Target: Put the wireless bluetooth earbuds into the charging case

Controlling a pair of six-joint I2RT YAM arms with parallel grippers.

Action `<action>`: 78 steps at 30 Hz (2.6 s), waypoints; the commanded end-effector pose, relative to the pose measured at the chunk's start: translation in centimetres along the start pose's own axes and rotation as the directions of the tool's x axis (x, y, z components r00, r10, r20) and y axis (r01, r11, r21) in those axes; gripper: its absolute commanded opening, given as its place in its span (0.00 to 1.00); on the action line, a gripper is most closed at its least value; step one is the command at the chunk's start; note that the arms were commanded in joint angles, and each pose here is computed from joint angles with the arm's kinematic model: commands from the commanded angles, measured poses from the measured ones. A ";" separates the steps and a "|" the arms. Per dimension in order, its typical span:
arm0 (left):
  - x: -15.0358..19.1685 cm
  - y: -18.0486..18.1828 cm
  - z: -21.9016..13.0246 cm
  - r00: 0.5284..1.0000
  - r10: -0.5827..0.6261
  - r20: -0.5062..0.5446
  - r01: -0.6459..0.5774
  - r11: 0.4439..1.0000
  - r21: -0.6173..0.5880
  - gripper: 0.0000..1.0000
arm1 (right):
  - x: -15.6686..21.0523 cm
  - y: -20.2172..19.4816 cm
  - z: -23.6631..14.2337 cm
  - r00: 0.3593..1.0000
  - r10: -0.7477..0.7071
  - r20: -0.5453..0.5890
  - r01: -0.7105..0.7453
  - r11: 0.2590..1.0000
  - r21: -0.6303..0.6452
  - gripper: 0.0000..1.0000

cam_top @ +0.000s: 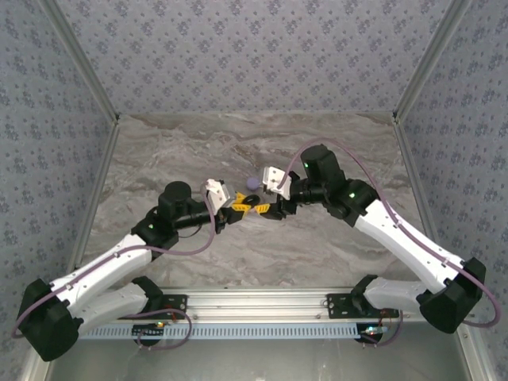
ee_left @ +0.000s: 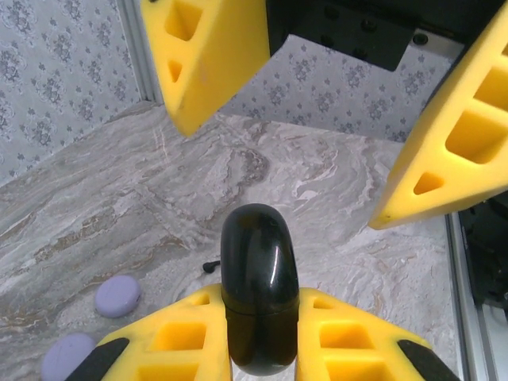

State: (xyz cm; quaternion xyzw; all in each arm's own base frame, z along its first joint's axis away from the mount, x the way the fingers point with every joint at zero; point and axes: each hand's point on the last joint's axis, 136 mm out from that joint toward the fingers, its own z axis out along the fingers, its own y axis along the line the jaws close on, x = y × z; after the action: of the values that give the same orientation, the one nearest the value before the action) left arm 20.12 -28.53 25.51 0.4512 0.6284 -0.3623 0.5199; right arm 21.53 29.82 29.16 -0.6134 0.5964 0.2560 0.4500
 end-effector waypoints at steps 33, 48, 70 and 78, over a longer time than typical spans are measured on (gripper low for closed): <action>-1.1 -0.1 0.2 0.999 0.036 0.016 -0.036 0.999 0.004 0.46 | 0.4 1.3 1.2 0.995 0.029 -0.095 -0.045 0.986 -0.162 0.28; -1.2 -0.2 0.6 0.999 0.021 0.032 -0.021 1.000 0.019 0.44 | 0.1 1.3 1.4 0.997 0.033 -0.075 -0.045 0.984 -0.171 0.29; -1.1 -0.1 0.7 1.000 0.007 0.029 -0.008 1.000 0.023 0.10 | 0.5 -0.4 1.9 0.994 0.039 -0.103 -0.047 0.996 -0.076 0.59; -1.0 -0.2 0.7 1.000 0.005 0.026 -0.006 1.000 0.025 0.08 | 0.8 -1.6 2.0 0.990 0.041 -0.132 -0.045 0.999 -0.024 0.59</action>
State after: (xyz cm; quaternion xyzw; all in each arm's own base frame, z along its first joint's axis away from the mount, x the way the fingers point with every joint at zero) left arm 20.25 -29.09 24.75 0.4534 0.6329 -0.3664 0.5095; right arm 22.71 30.67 26.77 -0.6309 0.6312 0.2463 0.3781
